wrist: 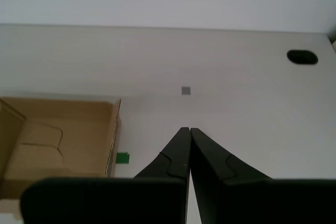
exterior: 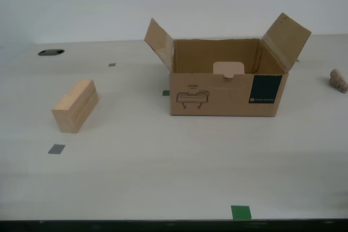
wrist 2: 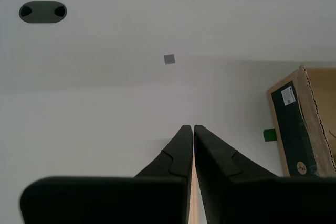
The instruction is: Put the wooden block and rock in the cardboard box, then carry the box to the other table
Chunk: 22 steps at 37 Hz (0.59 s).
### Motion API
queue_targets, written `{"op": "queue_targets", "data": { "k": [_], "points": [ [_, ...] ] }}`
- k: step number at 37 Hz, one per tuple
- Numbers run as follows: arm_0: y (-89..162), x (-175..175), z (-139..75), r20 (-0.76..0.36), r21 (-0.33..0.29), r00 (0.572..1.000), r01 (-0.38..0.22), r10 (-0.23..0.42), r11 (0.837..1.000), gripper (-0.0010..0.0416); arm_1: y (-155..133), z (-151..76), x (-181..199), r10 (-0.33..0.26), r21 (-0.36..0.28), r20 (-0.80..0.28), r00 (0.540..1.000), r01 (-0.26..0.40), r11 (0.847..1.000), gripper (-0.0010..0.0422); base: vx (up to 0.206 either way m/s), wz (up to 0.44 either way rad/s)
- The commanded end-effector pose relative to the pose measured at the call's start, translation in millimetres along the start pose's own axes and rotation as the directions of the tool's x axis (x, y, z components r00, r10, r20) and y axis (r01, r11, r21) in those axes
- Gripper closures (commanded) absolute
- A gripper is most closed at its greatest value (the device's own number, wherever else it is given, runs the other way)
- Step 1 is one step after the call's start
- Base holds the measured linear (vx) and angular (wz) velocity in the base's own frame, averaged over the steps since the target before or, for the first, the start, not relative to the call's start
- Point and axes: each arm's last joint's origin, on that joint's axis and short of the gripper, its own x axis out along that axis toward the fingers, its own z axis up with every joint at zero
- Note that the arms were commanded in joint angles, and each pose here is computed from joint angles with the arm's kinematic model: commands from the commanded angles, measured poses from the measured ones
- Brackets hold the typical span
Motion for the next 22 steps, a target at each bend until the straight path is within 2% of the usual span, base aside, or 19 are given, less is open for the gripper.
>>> {"op": "queue_targets", "data": {
  "k": [1, 8, 22],
  "points": [
    [-0.1, 1.8, -1.6, -0.027, -0.002, 1.000, 0.005, -0.005, 1.000, 0.0406, -4.5, 2.0, 4.9, -0.013, 0.013, -0.018, 1.000, 0.013, 1.000, 0.0412, 0.000, 0.000],
    [-1.3, 3.1, -5.5, -0.076, 0.017, 0.997, 0.012, -0.011, 1.000, 0.0406, -10.3, -0.5, 8.1, -0.027, 0.029, -0.038, 0.999, 0.028, 0.999, 0.0412, 0.000, 0.000],
    [-3.3, 3.1, -16.3, -0.196, 0.030, 0.980, 0.025, -0.018, 0.999, 0.0406, -9.3, -12.3, 6.9, -0.014, 0.022, -0.158, 0.987, 0.018, 1.000, 0.0412, 0.000, 0.000]
  ]
}}
